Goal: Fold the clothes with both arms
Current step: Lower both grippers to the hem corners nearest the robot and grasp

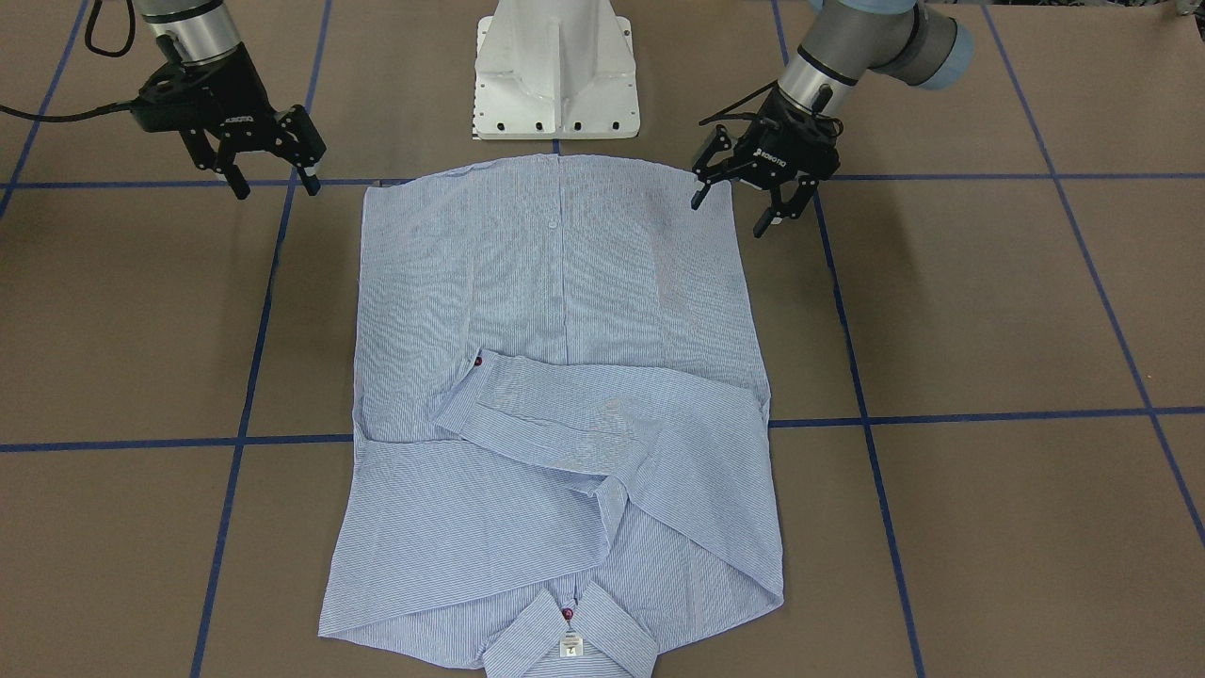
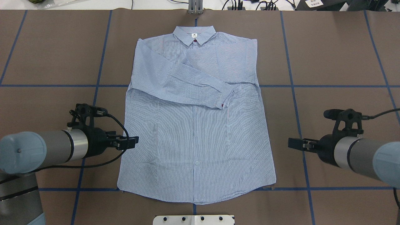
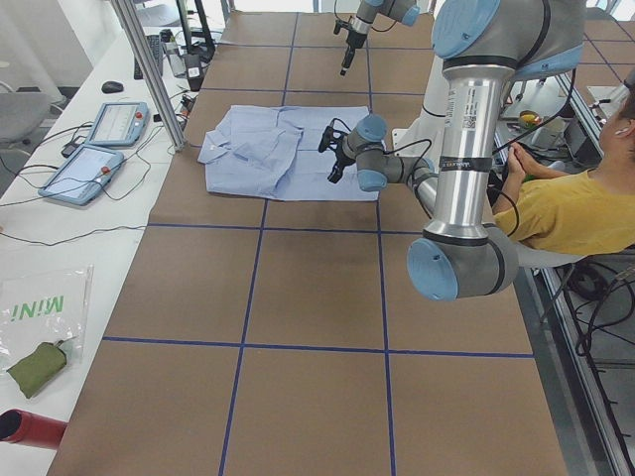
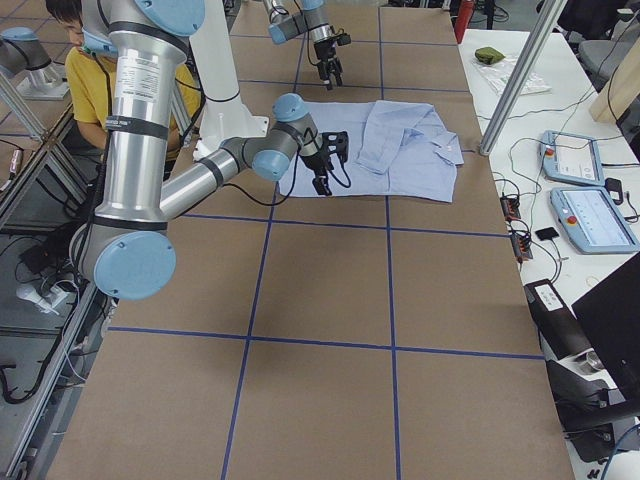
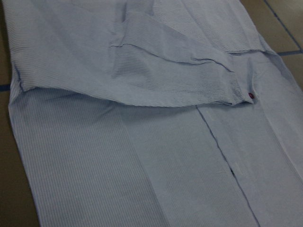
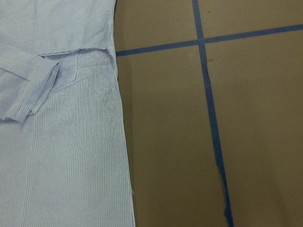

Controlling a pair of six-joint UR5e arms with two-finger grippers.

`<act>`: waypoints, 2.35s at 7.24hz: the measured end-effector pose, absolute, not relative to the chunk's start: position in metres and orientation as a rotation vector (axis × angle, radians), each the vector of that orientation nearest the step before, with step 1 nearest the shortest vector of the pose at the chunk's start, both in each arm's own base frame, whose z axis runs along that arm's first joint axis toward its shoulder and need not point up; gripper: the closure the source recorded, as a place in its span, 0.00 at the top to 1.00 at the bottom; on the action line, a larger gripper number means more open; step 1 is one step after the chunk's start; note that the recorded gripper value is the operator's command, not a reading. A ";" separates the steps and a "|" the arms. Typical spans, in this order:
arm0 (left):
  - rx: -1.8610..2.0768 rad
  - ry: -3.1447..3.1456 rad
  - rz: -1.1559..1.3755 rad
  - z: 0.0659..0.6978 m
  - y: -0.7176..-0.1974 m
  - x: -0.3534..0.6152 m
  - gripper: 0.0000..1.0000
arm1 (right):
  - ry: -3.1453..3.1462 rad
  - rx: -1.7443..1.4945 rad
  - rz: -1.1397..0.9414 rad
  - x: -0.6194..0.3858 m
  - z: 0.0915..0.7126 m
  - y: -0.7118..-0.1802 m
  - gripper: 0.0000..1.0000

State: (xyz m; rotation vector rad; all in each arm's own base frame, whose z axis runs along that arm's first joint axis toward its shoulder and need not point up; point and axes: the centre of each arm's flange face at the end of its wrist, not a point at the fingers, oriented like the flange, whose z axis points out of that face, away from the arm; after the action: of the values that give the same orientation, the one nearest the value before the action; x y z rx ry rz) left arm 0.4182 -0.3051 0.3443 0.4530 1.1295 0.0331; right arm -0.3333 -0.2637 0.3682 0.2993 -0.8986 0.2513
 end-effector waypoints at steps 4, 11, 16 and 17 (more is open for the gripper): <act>0.294 1.017 -0.015 0.379 -0.242 0.448 0.75 | -0.898 0.319 0.239 -0.365 0.371 -0.223 1.00; 0.206 0.925 0.012 0.368 -0.204 0.480 0.48 | -0.896 0.343 0.221 -0.374 0.371 -0.211 1.00; 0.203 0.898 0.015 0.371 -0.204 0.481 0.48 | -0.887 0.354 0.222 -0.380 0.376 -0.205 1.00; 0.202 0.896 0.015 0.372 -0.204 0.481 0.48 | -0.884 0.357 0.222 -0.381 0.378 -0.205 1.00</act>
State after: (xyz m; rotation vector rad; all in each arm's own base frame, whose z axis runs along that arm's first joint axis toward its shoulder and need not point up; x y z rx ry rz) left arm 0.4811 -0.2041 0.3724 0.2025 0.8959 0.0152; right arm -0.3813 -0.2047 0.3777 0.3568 -0.8841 0.2224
